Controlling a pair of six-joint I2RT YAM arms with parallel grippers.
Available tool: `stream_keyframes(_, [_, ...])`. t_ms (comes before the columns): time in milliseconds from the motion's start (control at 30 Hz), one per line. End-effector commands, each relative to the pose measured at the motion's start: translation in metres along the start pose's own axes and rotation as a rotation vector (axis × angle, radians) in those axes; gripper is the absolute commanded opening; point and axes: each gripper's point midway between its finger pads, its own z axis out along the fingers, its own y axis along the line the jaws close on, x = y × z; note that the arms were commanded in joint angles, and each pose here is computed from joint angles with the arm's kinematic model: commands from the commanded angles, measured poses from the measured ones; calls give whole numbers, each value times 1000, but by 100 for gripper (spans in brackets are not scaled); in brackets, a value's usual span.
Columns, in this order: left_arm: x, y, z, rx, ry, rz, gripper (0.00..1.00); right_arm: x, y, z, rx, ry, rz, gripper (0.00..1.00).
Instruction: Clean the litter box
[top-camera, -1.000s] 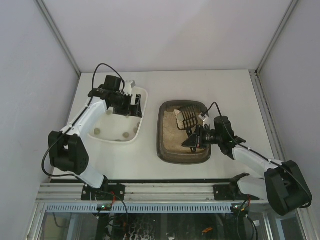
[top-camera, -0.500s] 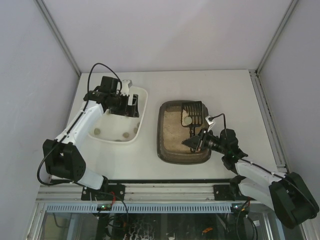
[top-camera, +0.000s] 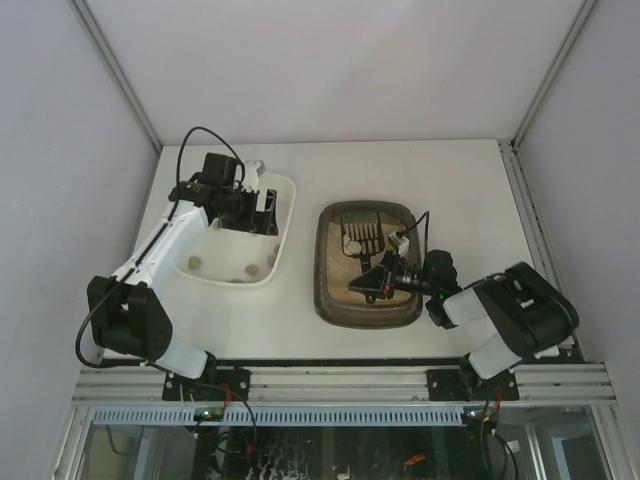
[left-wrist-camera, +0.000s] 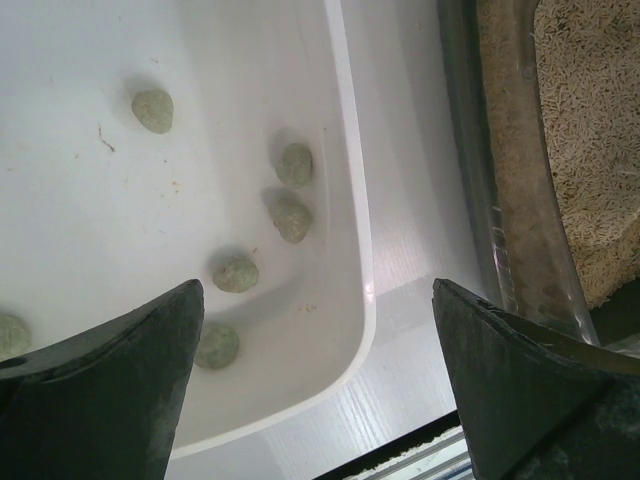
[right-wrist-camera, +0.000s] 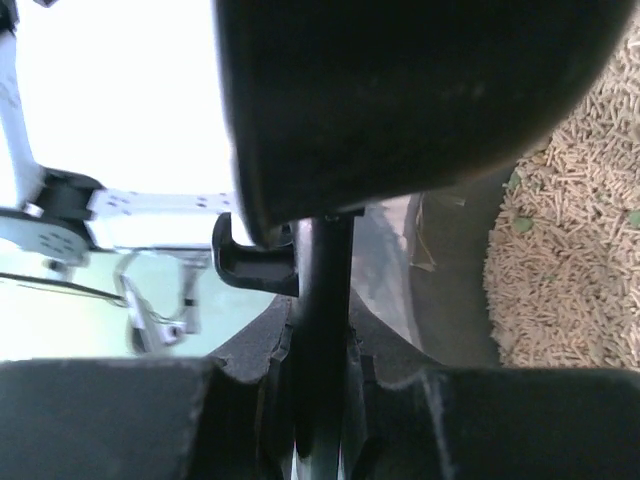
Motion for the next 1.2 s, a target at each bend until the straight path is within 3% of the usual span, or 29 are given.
stream_keyframes(0, [3,3,4,-13,-3,18,100,-1,59,7,-242,70,18,0])
stream_keyframes(100, [3,5,3,-23,-5,19,100,11,71,16,-274,134,-20,0])
stream_keyframes(267, [3,6,3,-28,-4,23,100,-12,57,1,-238,26,-14,0])
stream_keyframes(400, [4,6,7,-22,9,20,100,-5,59,1,-244,56,-13,0])
stream_keyframes(533, [5,5,10,-16,20,17,100,-13,55,-9,-228,-1,-8,0])
stream_keyframes(667, [5,4,10,-7,21,17,100,4,48,-1,-213,60,27,0])
stream_keyframes(833, [7,4,12,-6,29,17,100,-11,28,-23,-161,-39,75,0])
stream_keyframes(1000, [8,4,15,4,41,15,100,8,38,-11,-184,53,91,0])
stream_keyframes(1167, [10,4,17,7,51,15,100,-13,33,-31,-167,-61,92,0])
